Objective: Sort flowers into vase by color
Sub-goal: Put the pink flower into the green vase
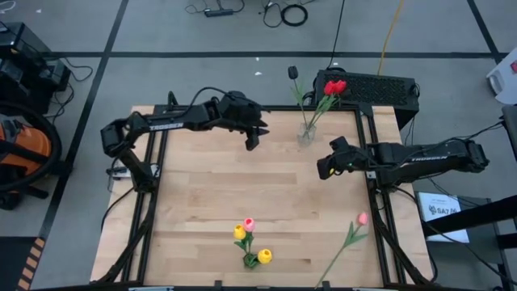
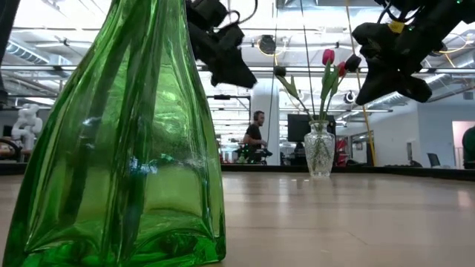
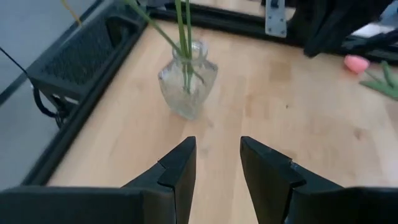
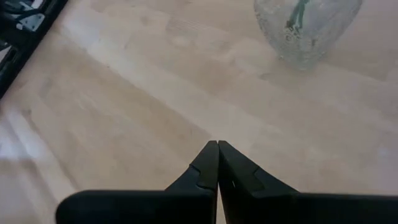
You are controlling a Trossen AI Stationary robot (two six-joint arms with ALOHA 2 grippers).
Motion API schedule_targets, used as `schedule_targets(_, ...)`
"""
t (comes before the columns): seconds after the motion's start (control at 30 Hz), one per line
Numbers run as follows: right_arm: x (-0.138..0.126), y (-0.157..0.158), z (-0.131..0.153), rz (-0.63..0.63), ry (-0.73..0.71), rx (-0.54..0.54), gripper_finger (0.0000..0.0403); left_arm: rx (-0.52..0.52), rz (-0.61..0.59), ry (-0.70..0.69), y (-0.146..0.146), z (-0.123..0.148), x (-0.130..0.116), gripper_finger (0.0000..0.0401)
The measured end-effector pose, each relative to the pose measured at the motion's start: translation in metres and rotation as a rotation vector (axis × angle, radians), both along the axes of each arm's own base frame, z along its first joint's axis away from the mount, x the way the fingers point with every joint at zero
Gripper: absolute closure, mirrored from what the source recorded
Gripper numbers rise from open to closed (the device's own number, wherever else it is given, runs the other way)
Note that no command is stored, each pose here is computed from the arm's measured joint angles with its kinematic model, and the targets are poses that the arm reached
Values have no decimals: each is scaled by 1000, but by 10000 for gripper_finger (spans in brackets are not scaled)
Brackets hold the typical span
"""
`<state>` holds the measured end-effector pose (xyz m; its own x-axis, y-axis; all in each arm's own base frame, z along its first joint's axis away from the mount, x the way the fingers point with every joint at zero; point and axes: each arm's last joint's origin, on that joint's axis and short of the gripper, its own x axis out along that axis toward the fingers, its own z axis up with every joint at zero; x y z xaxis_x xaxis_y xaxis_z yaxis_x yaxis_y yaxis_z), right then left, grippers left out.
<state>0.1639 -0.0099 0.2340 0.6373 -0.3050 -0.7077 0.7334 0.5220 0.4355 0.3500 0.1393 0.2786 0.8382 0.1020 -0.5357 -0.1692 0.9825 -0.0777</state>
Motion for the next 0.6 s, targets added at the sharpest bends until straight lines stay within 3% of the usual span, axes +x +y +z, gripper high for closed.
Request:
schedule_targets(0.33, 6, 4, 13, -12, 43, 85, 403, 62, -4, -82, -20, 59, -50, 269)
schedule_targets(0.6, 32, 21, 52, -40, 321, 129, 403, 28, 72, -108, -41, 43, -99, 269)
